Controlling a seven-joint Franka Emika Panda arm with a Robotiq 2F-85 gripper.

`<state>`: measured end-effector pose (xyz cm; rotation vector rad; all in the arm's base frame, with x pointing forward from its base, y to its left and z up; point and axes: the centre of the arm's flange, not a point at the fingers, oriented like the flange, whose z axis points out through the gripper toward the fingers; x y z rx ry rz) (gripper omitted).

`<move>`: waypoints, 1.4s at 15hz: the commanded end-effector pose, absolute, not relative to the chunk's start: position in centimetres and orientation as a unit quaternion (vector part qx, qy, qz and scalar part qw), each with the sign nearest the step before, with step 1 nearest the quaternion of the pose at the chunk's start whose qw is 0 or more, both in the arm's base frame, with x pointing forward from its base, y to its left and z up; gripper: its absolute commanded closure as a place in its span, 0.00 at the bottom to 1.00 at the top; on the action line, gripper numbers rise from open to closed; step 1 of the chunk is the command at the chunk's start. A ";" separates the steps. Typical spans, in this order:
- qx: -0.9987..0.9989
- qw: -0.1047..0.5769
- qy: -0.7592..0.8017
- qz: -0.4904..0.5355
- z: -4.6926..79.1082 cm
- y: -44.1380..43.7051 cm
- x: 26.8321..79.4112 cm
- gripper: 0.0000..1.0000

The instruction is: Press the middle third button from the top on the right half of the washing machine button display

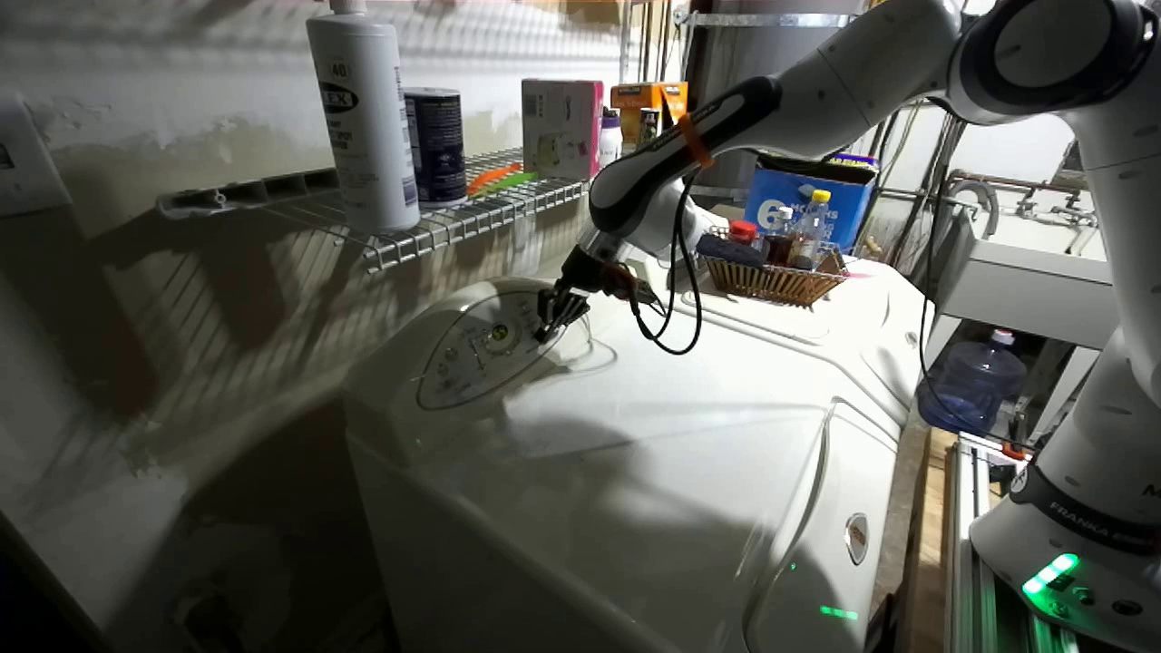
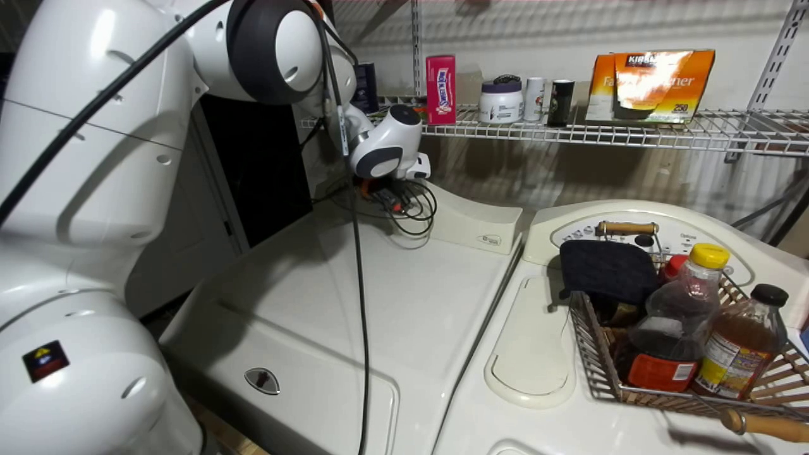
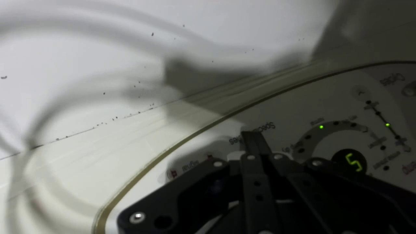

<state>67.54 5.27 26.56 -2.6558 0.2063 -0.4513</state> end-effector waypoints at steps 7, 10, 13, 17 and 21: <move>-0.948 0.177 0.206 -0.164 25.3 8.9 71.0 1.00; -0.952 0.172 0.203 -0.150 25.3 9.9 70.9 1.00; -0.963 0.195 0.127 -0.136 26.2 8.6 69.5 1.00; -0.978 0.189 0.027 -0.082 28.6 7.9 65.7 0.71; -0.991 0.134 -0.028 -0.013 31.5 9.7 62.4 0.50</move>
